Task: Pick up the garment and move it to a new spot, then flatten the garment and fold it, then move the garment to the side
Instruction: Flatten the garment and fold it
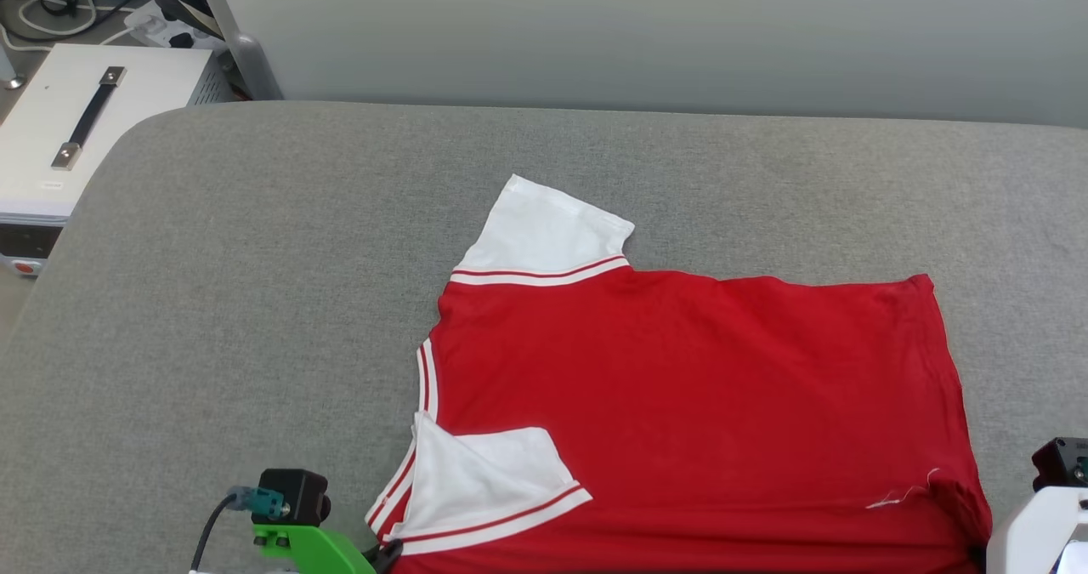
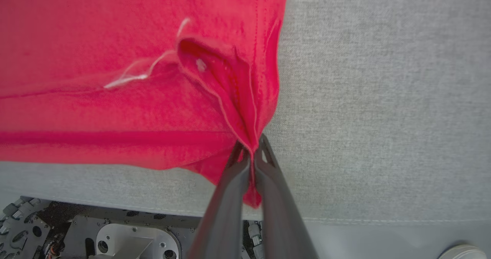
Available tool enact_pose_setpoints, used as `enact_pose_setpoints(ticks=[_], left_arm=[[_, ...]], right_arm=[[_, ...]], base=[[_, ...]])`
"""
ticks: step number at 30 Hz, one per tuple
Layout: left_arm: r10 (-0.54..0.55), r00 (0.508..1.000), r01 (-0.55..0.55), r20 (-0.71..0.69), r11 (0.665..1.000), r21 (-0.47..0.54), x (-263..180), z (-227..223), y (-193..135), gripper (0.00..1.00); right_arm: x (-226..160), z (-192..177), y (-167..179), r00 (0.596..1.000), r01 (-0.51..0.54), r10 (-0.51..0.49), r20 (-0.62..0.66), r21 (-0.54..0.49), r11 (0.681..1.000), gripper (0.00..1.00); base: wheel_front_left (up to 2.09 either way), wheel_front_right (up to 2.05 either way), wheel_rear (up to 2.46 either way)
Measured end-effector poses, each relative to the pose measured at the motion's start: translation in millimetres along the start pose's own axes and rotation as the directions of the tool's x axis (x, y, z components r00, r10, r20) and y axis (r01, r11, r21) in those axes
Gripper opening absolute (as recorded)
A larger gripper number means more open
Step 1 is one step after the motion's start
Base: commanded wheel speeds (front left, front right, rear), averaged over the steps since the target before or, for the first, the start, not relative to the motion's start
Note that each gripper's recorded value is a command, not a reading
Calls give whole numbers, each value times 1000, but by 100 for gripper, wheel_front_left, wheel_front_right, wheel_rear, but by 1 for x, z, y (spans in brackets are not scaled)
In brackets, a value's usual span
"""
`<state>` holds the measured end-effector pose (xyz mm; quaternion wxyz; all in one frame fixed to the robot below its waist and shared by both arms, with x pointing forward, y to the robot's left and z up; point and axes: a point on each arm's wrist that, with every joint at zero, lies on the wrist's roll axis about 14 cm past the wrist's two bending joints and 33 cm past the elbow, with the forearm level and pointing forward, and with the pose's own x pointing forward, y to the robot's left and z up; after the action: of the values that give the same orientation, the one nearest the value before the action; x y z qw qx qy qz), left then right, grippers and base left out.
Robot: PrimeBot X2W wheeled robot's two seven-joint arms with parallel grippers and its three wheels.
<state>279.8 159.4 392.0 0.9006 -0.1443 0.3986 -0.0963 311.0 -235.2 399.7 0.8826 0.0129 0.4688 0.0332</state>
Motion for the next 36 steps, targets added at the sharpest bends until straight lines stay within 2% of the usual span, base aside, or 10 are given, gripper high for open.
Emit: enact_pose_setpoints(ticks=[10, 20, 21, 22, 23, 31, 34, 36], left_arm=[[20, 997, -21, -70, 1000, -15, 12, -21, 10, 0], [30, 995, -30, -91, 1000, -6, 23, -25, 14, 0], [29, 996, -29, -89, 1000, -3, 23, -25, 14, 55], [31, 996, -31, -82, 1000, 2, 24, -24, 15, 100], [32, 997, -32, -71, 999, 4, 24, -22, 15, 100], [38, 997, -40, 73, 999, 16, 19, 8, 13, 100], [24, 980, -33, 197, 999, 43, 11, 34, 9, 100], [-2, 951, -23, 310, 997, 80, 3, 57, 2, 100]], right_arm=[[12, -18, 5, 998, -7, 8, -56, 17, 1000, 0], [25, -21, 3, 997, -6, 7, -75, 14, 1000, 0], [25, -21, 3, 997, -6, 7, -75, 14, 1000, 1], [25, -19, 3, 998, -6, 7, -66, 14, 1000, 80], [25, -18, 3, 998, -6, 7, -59, 15, 1000, 100], [14, 12, 6, 996, -15, 15, 86, -1, 1000, 100], [0, 39, 10, 975, -22, 25, 219, -16, 1000, 100], [-13, 61, 17, 941, -36, 48, 334, -44, 998, 100]], base=[[0, 0, 0], [0, 0, 0], [0, 0, 0], [0, 0, 0], [0, 0, 0], [0, 0, 0], [0, 0, 0], [0, 0, 0]])
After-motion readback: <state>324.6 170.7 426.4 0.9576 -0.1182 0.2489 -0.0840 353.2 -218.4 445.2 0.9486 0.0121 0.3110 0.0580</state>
